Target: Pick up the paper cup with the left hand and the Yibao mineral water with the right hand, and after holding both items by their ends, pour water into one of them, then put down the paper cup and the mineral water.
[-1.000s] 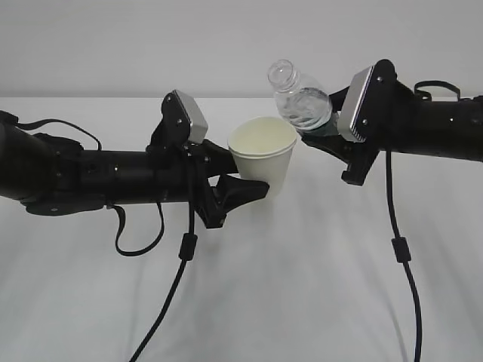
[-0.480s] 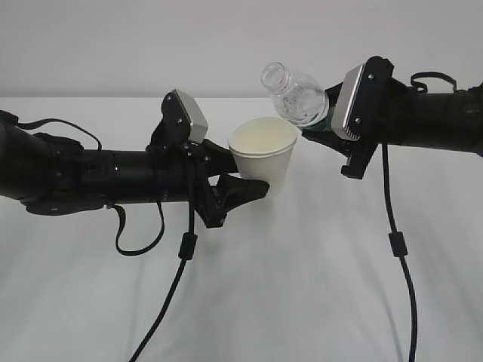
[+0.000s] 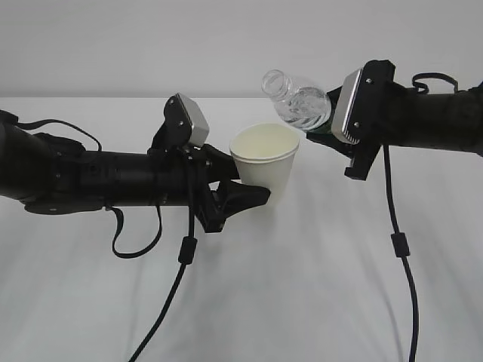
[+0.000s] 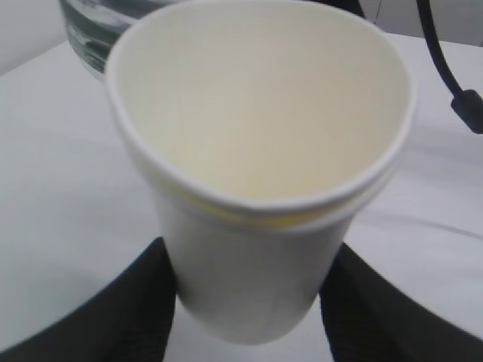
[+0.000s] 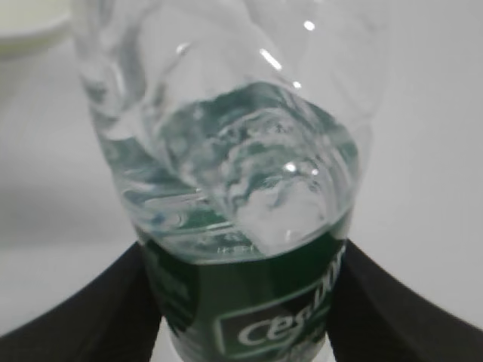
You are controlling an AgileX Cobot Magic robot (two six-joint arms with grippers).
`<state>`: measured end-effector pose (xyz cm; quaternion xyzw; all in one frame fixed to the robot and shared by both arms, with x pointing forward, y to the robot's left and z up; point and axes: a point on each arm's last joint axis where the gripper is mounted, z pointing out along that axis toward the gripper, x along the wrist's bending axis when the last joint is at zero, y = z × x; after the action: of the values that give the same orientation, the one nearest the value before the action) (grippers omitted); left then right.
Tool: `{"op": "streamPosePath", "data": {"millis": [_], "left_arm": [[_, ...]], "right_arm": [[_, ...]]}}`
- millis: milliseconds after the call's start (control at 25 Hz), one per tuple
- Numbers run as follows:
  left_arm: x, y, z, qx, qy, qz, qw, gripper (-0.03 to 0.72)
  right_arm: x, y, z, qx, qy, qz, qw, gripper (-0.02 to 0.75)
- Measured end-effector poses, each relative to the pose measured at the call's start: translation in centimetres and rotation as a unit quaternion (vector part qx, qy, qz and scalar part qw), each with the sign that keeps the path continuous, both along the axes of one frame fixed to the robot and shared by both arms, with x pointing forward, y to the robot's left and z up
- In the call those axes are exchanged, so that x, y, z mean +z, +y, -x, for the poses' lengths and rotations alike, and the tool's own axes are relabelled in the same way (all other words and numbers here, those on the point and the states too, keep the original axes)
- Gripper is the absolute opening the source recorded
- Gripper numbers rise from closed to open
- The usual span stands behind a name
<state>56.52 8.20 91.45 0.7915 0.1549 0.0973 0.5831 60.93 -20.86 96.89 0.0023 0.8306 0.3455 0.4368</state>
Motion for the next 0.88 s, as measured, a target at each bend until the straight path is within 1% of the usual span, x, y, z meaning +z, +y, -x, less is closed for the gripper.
{"op": "streamPosePath", "data": {"millis": [240, 440, 640, 880], "left_arm": [[0.0, 0.5, -0.3, 0.007, 0.006, 0.000, 1.000, 0.406], [0.0, 1.2, -0.5, 0.006, 0.013, -0.005, 1.000, 0.406], [0.5, 1.3, -0.4, 0.004, 0.006, -0.010, 1.000, 0.406], [0.4, 1.3, -0.4, 0.005, 0.009, -0.017, 1.000, 0.405]], "right_arm": [[0.0, -0.2, -0.1, -0.007, -0.005, 0.011, 1.000, 0.456], [0.0, -0.2, -0.2, -0.011, -0.007, 0.014, 1.000, 0.456], [-0.1, -0.2, -0.2, -0.010, -0.009, 0.017, 1.000, 0.456], [0.0, -0.3, -0.3, -0.006, -0.018, 0.028, 0.999, 0.456]]}}
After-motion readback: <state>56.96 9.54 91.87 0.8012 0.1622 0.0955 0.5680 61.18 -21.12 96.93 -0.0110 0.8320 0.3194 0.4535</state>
